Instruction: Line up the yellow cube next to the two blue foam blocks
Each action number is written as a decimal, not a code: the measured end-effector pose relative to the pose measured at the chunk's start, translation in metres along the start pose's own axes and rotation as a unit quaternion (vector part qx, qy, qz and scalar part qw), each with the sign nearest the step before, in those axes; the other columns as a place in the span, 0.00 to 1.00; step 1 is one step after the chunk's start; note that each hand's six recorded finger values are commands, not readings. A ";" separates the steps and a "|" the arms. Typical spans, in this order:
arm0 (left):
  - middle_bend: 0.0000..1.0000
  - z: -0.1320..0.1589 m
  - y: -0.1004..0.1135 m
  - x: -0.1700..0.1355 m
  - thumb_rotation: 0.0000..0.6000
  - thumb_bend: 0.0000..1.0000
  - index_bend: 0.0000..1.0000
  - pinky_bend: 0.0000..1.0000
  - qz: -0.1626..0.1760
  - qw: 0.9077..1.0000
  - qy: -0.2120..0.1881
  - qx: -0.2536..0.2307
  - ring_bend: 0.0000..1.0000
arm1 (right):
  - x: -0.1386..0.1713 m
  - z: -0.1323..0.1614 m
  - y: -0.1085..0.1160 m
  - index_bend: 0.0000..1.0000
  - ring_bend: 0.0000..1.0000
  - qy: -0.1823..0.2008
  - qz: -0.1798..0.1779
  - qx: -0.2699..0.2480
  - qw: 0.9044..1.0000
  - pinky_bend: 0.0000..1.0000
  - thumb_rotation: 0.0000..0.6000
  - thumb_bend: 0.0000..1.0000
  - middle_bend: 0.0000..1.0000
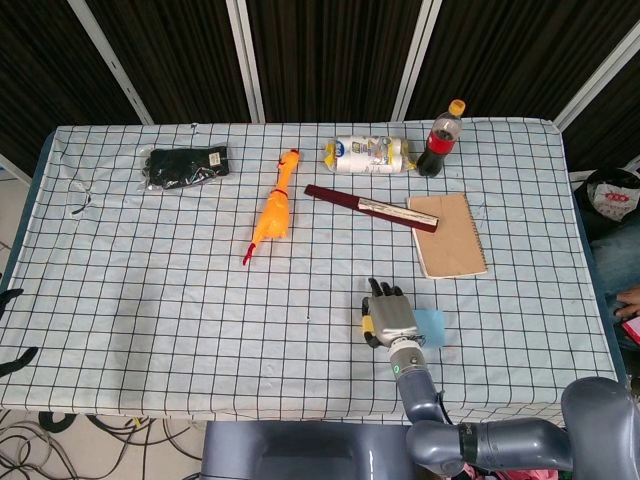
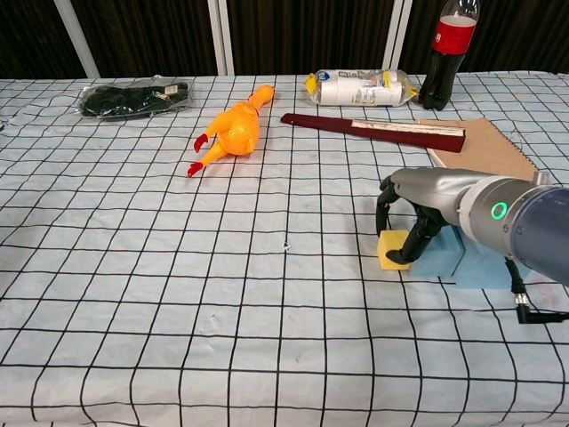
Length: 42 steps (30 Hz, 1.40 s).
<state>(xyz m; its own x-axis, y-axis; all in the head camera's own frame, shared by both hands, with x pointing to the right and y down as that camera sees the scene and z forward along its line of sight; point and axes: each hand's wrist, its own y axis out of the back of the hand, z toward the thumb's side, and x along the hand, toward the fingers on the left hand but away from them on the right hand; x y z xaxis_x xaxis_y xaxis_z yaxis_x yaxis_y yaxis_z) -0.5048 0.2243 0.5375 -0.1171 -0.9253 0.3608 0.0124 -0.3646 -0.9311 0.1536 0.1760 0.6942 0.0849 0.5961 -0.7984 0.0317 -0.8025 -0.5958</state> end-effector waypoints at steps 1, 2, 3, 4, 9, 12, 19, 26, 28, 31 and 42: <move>0.06 0.000 0.000 0.000 1.00 0.03 0.23 0.00 0.000 1.000 0.000 0.000 0.00 | 0.000 0.000 0.000 0.40 0.05 0.001 0.000 0.000 1.000 0.10 1.00 0.30 0.00; 0.06 0.000 0.000 0.000 1.00 0.03 0.23 0.00 0.000 1.000 0.000 0.001 0.00 | 0.000 0.000 -0.001 0.40 0.05 0.001 0.001 0.000 1.000 0.10 1.00 0.30 0.00; 0.06 0.000 0.000 0.000 1.00 0.03 0.23 0.00 0.000 1.000 0.000 0.001 0.00 | 0.001 0.001 -0.001 0.39 0.05 0.002 0.001 0.001 1.000 0.10 1.00 0.30 0.00; 0.06 0.000 0.000 0.000 1.00 0.03 0.23 0.00 0.000 1.000 0.000 0.000 0.00 | 0.001 0.001 -0.001 0.38 0.05 0.003 0.002 0.001 1.000 0.10 1.00 0.30 0.00; 0.06 0.000 0.000 0.000 1.00 0.03 0.23 0.00 0.000 1.000 0.000 0.001 0.00 | 0.002 0.001 -0.002 0.25 0.03 0.005 0.007 0.008 1.000 0.10 1.00 0.30 0.00; 0.06 0.000 0.000 0.000 1.00 0.03 0.23 0.00 0.000 1.000 0.000 0.001 0.00 | 0.003 0.001 -0.003 0.17 0.03 0.006 0.012 0.013 1.000 0.10 1.00 0.30 0.00; 0.06 0.000 0.000 0.000 1.00 0.03 0.23 0.00 -0.001 1.000 0.000 0.002 0.00 | 0.004 0.000 -0.001 0.12 0.03 0.005 0.012 0.015 1.000 0.10 1.00 0.30 0.00; 0.06 0.000 0.000 0.000 1.00 0.03 0.23 0.00 -0.001 1.000 0.000 0.002 0.00 | 0.007 -0.001 0.002 0.11 0.03 0.008 0.009 0.011 1.000 0.10 1.00 0.30 0.00; 0.06 0.000 0.000 0.000 1.00 0.03 0.23 0.00 -0.001 1.000 0.000 0.002 0.00 | 0.008 0.001 0.004 0.11 0.03 0.012 0.005 0.007 1.000 0.10 1.00 0.30 0.00; 0.06 0.000 0.000 0.000 1.00 0.03 0.23 0.00 -0.001 1.000 0.000 0.002 0.00 | 0.013 0.005 0.008 0.12 0.02 0.023 -0.002 0.006 1.000 0.10 1.00 0.30 0.00; 0.06 0.000 0.000 0.000 1.00 0.03 0.23 0.00 -0.001 1.000 0.000 0.002 0.00 | 0.032 0.019 0.007 0.22 0.01 0.062 -0.017 0.032 0.997 0.10 1.00 0.30 0.00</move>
<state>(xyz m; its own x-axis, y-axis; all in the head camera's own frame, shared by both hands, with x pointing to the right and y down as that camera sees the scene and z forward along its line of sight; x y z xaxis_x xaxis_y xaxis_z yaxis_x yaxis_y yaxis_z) -0.5052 0.2244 0.5375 -0.1176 -0.9244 0.3629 0.0167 -0.3673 -0.9300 0.1373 0.1896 0.6625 0.2077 0.6120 -0.7631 -0.0265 -0.7763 -0.6298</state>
